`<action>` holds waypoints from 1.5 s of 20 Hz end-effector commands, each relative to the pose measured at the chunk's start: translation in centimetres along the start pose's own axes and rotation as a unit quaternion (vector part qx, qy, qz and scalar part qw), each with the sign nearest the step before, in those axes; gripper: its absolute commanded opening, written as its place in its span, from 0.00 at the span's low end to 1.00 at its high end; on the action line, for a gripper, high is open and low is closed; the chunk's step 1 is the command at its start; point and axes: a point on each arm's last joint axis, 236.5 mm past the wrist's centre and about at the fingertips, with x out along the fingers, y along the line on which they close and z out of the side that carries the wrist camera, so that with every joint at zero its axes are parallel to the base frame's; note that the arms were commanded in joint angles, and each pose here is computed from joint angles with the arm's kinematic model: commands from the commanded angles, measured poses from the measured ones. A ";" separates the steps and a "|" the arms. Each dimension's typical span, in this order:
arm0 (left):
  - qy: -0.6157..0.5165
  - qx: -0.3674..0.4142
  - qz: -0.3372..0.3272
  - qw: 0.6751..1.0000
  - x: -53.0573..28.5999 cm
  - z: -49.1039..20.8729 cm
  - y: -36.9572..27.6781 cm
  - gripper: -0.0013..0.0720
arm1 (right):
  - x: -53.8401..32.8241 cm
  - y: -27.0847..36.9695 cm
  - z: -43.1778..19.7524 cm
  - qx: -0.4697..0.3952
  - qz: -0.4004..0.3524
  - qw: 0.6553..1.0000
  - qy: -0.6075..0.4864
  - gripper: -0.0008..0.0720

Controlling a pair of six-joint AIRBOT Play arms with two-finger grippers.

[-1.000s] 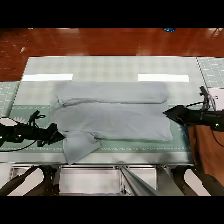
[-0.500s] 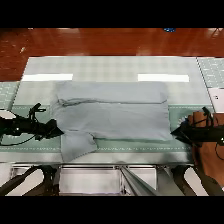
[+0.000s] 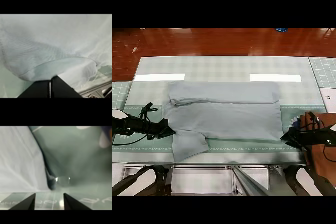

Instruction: Fold the shirts.

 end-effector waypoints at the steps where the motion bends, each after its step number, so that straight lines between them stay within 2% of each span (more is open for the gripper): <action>1: -0.002 0.000 0.001 1.000 0.0 0.1 0.0 0.05 | 1.8 1.6 2.0 0.009 0.017 1.000 -0.020 0.57; 4: -0.004 0.001 -0.001 1.000 -0.1 0.3 -0.1 0.05 | 2.6 4.8 4.9 0.021 0.074 0.995 -0.059 0.56; 5: -0.010 0.003 -0.001 1.000 -0.4 0.7 -0.2 0.05 | 2.4 5.9 5.4 0.013 0.087 0.994 -0.061 0.44; 6: -0.019 0.006 -0.002 1.000 -0.9 1.3 -0.5 0.05 | 2.1 6.8 5.5 -0.014 0.095 0.994 -0.059 0.18; 7: -0.030 0.011 -0.004 0.999 -1.7 2.1 -0.9 0.05 | 1.5 7.8 5.5 -0.050 0.101 0.992 -0.058 0.05; 11: -0.107 0.037 -0.045 0.993 -6.4 7.0 -4.9 0.05 | -2.1 10.0 6.6 -0.112 0.103 0.986 -0.072 0.05; 15: -0.183 0.057 -0.070 0.979 -10.0 11.4 -8.5 0.04 | -4.9 12.7 10.5 -0.118 0.119 0.979 -0.114 0.05; 18: -0.167 0.065 -0.070 0.981 -9.3 14.0 -9.5 0.04 | -6.0 15.3 13.6 -0.122 0.156 0.972 -0.125 0.05; 30: -0.096 0.045 -0.081 0.991 -4.1 25.8 -13.0 0.04 | -3.3 19.2 24.6 -0.119 0.156 0.971 -0.134 0.05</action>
